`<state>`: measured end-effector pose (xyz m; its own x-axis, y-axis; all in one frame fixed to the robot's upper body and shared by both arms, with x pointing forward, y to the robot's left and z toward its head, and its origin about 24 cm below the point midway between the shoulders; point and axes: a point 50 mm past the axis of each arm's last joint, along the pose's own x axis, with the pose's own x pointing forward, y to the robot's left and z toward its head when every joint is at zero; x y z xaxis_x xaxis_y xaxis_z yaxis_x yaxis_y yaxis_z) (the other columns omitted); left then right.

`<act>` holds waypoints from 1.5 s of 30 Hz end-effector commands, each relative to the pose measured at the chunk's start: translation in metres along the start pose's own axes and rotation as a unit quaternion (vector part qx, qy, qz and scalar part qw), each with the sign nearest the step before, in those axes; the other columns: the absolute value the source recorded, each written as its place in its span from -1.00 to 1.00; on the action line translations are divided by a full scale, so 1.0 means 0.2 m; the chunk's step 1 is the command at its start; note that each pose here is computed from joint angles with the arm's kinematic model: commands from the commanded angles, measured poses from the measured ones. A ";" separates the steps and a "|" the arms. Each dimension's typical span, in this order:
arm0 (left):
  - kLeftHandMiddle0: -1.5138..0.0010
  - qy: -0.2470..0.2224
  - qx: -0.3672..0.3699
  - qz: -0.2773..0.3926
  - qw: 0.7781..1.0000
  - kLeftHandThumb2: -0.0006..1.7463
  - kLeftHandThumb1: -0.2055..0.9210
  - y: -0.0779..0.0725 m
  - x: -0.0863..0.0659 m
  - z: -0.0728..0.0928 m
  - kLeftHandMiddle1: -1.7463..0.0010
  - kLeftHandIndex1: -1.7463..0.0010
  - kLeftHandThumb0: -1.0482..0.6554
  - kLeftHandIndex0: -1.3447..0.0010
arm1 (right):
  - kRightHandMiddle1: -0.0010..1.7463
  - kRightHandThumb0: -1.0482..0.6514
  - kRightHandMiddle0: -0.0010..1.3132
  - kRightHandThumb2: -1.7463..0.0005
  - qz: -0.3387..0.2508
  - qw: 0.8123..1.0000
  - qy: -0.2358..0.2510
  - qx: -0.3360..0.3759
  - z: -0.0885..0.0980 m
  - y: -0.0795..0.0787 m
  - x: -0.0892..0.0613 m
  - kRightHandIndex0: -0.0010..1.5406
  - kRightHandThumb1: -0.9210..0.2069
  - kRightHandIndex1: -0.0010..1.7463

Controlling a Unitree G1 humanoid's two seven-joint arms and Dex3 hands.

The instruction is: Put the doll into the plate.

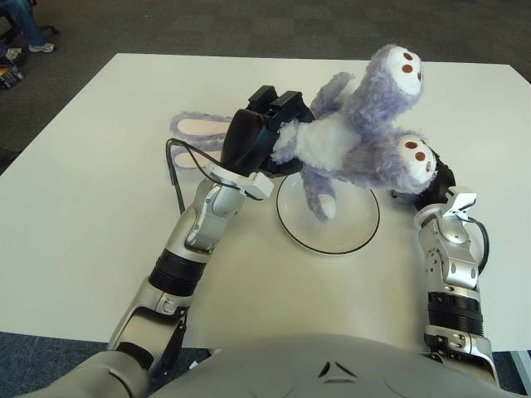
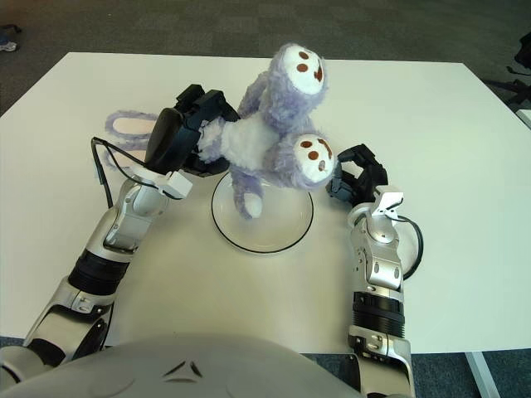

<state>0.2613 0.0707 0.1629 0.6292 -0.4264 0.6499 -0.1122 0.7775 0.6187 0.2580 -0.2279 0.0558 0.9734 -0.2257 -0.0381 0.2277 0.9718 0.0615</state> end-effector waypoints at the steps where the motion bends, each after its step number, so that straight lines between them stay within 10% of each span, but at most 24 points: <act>1: 0.05 -0.004 -0.010 0.002 1.000 0.70 -0.32 -0.01 0.01 0.02 -1.00 -1.00 0.84 -0.37 | 1.00 -0.31 -0.14 -0.41 -0.002 0.998 0.057 0.015 -0.11 0.00 -0.04 0.57 -0.05 1.00; 35: 0.08 0.008 -0.037 -0.046 0.998 0.65 -0.27 -0.06 -0.01 0.03 -1.00 -1.00 0.82 -0.18 | 1.00 -0.31 -0.14 -0.41 0.000 0.998 0.055 0.017 -0.10 0.02 -0.05 0.58 -0.05 1.00; 38: -0.03 0.012 -0.037 -0.047 0.998 0.74 -0.48 -0.06 -0.01 0.03 -1.00 -0.80 0.42 -0.12 | 1.00 -0.31 -0.15 -0.41 -0.001 0.998 0.055 0.017 -0.10 0.02 -0.05 0.58 -0.05 1.00; 45: 0.02 0.020 -0.035 -0.054 0.998 0.62 -0.40 -0.07 -0.01 0.02 -1.00 -0.59 0.23 -0.10 | 1.00 -0.31 -0.15 -0.41 -0.001 0.998 0.054 0.014 -0.10 0.02 -0.05 0.58 -0.06 1.00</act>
<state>0.2583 0.0599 0.1526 0.6648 -0.4924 0.5618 0.0092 0.7574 0.6529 0.2566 -0.2234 0.0563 0.9747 -0.2205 -0.0373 0.2227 0.9723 0.0709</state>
